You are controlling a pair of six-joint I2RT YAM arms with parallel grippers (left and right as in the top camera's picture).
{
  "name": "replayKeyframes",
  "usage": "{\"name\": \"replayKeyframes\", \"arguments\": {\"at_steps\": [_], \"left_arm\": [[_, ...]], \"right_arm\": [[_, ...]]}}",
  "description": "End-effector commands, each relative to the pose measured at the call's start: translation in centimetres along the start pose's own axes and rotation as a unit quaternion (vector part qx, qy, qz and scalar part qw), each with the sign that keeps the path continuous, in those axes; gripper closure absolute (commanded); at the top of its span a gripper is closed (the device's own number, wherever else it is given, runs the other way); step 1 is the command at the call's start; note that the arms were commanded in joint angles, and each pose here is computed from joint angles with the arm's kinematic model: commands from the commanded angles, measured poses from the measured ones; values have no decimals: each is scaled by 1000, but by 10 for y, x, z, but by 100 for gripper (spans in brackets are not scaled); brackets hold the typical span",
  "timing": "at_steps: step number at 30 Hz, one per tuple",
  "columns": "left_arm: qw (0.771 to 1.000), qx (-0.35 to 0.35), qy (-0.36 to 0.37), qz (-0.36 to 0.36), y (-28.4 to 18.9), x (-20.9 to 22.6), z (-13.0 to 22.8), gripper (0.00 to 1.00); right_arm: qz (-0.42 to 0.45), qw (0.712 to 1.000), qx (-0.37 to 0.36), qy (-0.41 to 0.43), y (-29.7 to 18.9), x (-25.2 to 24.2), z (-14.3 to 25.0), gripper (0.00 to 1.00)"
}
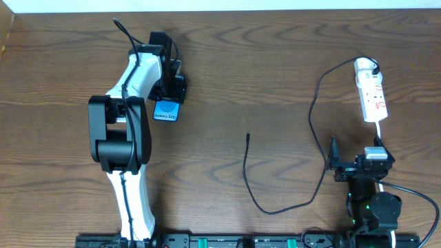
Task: Plug charger to phone and switch on socket
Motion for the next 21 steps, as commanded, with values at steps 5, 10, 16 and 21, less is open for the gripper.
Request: {"name": "replayKeyframes", "arguments": {"at_steps": [5, 10, 16, 21], "left_arm": [[1000, 11, 5, -5, 6, 3, 3, 24], [1000, 11, 5, -5, 6, 3, 3, 24], [1000, 11, 5, -5, 6, 3, 3, 25], [1000, 11, 5, -5, 6, 3, 3, 26]], "right_arm": [[7, 1000, 2, -4, 0, -2, 1, 1], [7, 1000, 2, -4, 0, -2, 1, 1], [7, 1000, 2, -4, 0, -2, 1, 1], [7, 1000, 2, -4, 0, -2, 1, 1]]}}
Point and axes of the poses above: each gripper's point midway between its finger pads, its own y axis out along the fingers, its own x axis along the line the jaws close on, z = x × y, the point moved 7 cm from there along -y, back along the fingers, and after that the axes turned 9 degrees about -y, right-handed, at the moved point
